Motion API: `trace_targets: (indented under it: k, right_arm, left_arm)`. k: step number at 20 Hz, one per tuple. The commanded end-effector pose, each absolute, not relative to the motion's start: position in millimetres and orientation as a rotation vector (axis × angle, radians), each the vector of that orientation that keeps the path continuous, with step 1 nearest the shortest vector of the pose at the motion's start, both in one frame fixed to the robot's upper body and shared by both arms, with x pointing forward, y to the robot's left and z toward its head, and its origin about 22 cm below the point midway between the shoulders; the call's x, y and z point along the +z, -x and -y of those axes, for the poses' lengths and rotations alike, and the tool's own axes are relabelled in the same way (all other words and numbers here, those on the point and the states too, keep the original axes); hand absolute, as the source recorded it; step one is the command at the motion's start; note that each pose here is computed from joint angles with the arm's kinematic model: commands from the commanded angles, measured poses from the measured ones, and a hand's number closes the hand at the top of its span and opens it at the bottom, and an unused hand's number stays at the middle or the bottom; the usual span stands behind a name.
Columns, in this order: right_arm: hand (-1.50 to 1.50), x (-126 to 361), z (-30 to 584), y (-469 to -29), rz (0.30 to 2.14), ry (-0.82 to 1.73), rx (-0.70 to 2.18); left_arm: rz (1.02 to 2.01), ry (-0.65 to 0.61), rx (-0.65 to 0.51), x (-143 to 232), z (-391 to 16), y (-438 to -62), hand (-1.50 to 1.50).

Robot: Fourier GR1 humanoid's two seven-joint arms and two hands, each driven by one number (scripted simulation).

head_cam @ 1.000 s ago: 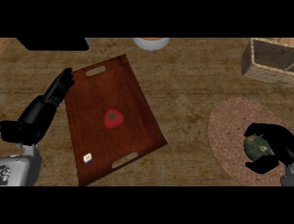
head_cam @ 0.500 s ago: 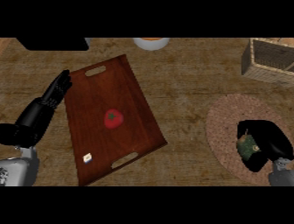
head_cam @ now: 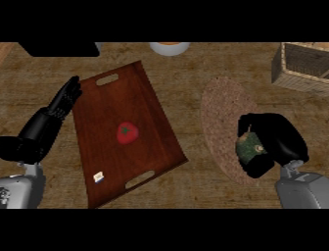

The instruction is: Pick the squash from the placemat and place it in the basket

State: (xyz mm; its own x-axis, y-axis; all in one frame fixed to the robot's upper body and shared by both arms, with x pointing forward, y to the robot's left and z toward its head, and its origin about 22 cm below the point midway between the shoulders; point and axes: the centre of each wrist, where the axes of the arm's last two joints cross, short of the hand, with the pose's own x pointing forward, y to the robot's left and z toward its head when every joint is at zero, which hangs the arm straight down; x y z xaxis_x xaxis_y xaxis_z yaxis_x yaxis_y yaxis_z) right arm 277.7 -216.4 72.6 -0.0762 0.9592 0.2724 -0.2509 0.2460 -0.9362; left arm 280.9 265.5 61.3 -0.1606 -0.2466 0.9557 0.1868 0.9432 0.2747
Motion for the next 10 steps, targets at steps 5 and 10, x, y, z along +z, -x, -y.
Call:
trace_targets:
  k: [5, 10]
  right_arm:
    - [1.50, 133.5, 211.3, -265.5, 1.535, 0.565, 0.836]
    - [1.50, 184.0, 216.4, -232.0, 1.775, 0.510, 0.583]
  left_arm:
    - [1.691, -0.060, -0.374, 57.7, -279.1, -285.7, 0.00]
    - [1.683, -0.045, -0.363, 69.4, -269.1, -288.0, 0.00]
